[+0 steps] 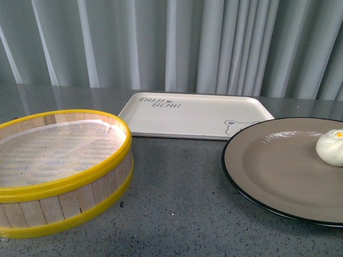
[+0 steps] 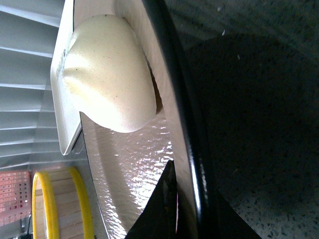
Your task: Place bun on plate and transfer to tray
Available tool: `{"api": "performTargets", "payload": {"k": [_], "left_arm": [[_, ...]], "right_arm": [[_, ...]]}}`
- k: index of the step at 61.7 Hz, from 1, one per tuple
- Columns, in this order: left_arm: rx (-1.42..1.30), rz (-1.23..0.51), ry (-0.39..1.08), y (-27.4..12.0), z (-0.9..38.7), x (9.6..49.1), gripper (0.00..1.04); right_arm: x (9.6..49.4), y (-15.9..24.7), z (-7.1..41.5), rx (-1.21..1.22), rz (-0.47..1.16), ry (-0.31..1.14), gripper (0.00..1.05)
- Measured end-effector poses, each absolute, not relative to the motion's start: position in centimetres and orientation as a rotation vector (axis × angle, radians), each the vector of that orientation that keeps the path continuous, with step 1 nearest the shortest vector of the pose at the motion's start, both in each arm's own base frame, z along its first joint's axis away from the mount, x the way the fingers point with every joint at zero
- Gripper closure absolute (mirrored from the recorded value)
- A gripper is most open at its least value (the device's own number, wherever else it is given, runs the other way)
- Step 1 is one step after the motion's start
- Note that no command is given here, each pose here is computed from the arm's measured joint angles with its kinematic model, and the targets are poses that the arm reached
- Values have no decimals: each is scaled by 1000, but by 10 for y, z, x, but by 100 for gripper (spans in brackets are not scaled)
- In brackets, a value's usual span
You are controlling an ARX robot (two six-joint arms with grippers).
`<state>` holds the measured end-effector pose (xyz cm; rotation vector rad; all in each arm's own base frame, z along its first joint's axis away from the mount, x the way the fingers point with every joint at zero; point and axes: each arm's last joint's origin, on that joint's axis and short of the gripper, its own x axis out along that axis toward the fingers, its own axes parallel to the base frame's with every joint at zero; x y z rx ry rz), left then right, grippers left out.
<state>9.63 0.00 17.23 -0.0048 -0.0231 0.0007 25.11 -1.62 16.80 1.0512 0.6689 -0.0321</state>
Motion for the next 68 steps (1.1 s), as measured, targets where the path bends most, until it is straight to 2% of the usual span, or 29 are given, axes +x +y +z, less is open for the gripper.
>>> {"api": "performTargets", "payload": {"k": [10,24,30,41,68], "left_arm": [[-5,1,-23,0,172,96,7],[-5,1,-23,0,172,96,7],[-5,1,-23,0,172,96,7],[-5,1,-23,0,172,96,7],[-5,1,-23,0,172,96,7]], "right_arm": [[255,-22,169,1031,-24,637,102],[261,-23,165,1051,113,582,102],[265,-23,166,1115,187,555,102],[271,-23,166,1223,213,518,102],[344,-25,207,1322,179,514,102]]}}
